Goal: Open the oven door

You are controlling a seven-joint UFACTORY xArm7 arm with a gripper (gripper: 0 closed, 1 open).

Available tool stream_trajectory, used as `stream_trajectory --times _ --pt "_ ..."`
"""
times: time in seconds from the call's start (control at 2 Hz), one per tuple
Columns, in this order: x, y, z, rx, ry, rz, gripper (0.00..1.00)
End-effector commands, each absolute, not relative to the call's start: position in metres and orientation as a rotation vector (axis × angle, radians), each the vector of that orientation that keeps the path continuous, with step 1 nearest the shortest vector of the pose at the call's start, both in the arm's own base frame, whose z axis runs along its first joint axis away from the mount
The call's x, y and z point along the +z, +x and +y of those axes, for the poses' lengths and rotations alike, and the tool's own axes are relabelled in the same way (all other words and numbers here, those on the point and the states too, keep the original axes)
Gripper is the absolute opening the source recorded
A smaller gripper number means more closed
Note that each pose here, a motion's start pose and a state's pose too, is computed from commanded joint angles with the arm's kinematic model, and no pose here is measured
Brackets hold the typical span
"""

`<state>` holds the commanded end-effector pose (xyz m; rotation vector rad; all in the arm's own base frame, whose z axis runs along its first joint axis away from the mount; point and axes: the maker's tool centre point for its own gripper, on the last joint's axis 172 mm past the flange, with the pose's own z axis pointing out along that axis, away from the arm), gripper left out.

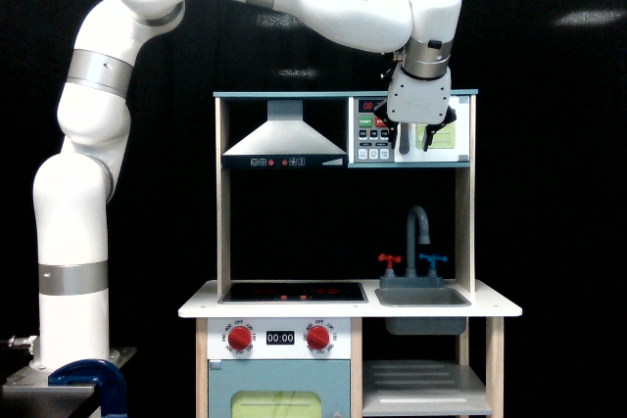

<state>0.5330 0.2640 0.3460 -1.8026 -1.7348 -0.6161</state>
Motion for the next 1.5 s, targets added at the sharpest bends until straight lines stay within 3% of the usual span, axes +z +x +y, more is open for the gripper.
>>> stream_trajectory --times 0.5,1.0,1.5 --pt "0.355 0.535 0.284 -0.616 -1.803 -1.735 1.0" --pt "0.355 0.532 0.291 -0.616 -1.803 -1.735 0.0" --pt "0.356 0.53 0.289 -0.616 -1.803 -1.735 0.0"
